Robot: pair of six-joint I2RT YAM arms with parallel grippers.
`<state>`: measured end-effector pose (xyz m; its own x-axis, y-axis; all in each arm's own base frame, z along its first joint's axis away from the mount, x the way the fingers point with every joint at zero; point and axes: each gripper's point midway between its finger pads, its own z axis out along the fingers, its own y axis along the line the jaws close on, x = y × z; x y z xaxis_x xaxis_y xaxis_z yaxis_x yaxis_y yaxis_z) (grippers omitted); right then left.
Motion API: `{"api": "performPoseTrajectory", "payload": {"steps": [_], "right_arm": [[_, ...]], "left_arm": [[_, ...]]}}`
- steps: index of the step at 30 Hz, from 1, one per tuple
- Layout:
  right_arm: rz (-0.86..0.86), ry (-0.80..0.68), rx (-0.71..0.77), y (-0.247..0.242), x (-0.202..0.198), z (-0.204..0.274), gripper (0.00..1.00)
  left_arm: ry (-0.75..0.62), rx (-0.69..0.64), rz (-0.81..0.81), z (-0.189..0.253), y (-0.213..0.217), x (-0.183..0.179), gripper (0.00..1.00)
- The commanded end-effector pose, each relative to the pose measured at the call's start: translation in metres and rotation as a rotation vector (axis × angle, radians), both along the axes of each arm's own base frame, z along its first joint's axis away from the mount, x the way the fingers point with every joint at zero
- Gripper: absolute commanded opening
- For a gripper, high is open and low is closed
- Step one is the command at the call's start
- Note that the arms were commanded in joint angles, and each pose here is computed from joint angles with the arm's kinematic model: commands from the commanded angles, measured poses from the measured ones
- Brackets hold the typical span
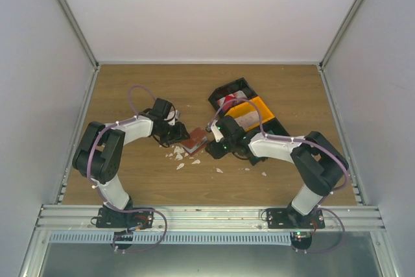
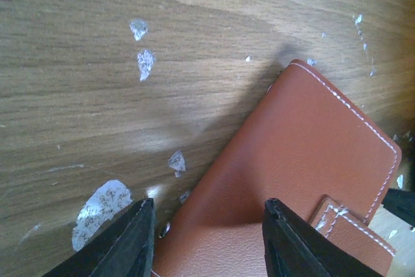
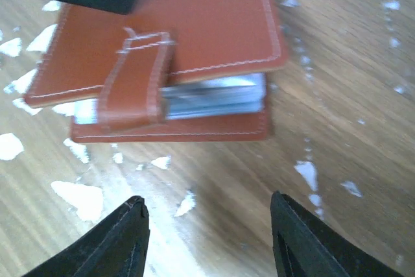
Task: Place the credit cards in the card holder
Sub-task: Close the card holder at the center of the board.
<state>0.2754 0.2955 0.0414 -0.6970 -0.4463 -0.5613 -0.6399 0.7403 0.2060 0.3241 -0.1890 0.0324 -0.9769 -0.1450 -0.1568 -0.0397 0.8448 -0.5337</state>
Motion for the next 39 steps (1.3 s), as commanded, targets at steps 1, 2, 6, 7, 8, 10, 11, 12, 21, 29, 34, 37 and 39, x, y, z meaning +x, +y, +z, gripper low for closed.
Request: {"api": "performPoseTrajectory", "payload": {"steps": [1,2,6,7,8,10,11,12,21,29,34,37,39], "right_arm": [[0.068,-0.056,0.075,0.024,-0.007,0.018,0.57],[0.069,-0.065,0.083,0.028,-0.005,0.020,0.60],[0.065,-0.102,0.103,0.045,0.005,0.019,0.62],[0.061,-0.111,0.106,0.047,0.009,0.018,0.62],[0.053,-0.122,0.106,0.049,0.013,0.017,0.62],[0.050,-0.139,0.106,0.051,0.018,0.016,0.61],[0.048,-0.146,0.108,0.052,0.019,0.015,0.61],[0.050,-0.155,0.112,0.053,0.020,0.016,0.60],[-0.145,-0.223,-0.010,0.026,0.046,0.010,0.44],[-0.266,-0.278,-0.160,-0.003,0.058,0.008,0.42],[-0.311,-0.316,-0.243,-0.011,0.064,0.010,0.42],[-0.281,-0.315,-0.239,-0.005,0.063,0.011,0.43],[-0.215,-0.293,-0.196,0.007,0.057,0.011,0.43]], "left_arm": [[-0.008,-0.029,-0.011,0.001,-0.001,-0.002,0.48],[-0.007,-0.026,-0.012,0.000,-0.001,-0.004,0.47],[-0.004,-0.021,-0.008,0.000,0.001,-0.007,0.47],[-0.001,-0.020,-0.007,-0.001,0.002,-0.009,0.47],[0.004,-0.021,-0.007,-0.003,0.002,-0.011,0.46],[0.009,-0.023,-0.010,-0.004,0.002,-0.013,0.46],[0.009,-0.021,-0.010,-0.005,0.002,-0.013,0.46],[0.012,-0.019,-0.009,-0.006,0.003,-0.014,0.45],[0.002,0.024,0.033,-0.009,0.012,-0.013,0.41],[0.014,0.056,0.034,-0.018,0.016,-0.015,0.38],[0.015,0.067,0.031,-0.019,0.017,-0.015,0.38],[0.016,0.056,0.026,-0.018,0.015,-0.016,0.38],[-0.007,0.026,0.019,-0.010,0.010,-0.013,0.38]]}}
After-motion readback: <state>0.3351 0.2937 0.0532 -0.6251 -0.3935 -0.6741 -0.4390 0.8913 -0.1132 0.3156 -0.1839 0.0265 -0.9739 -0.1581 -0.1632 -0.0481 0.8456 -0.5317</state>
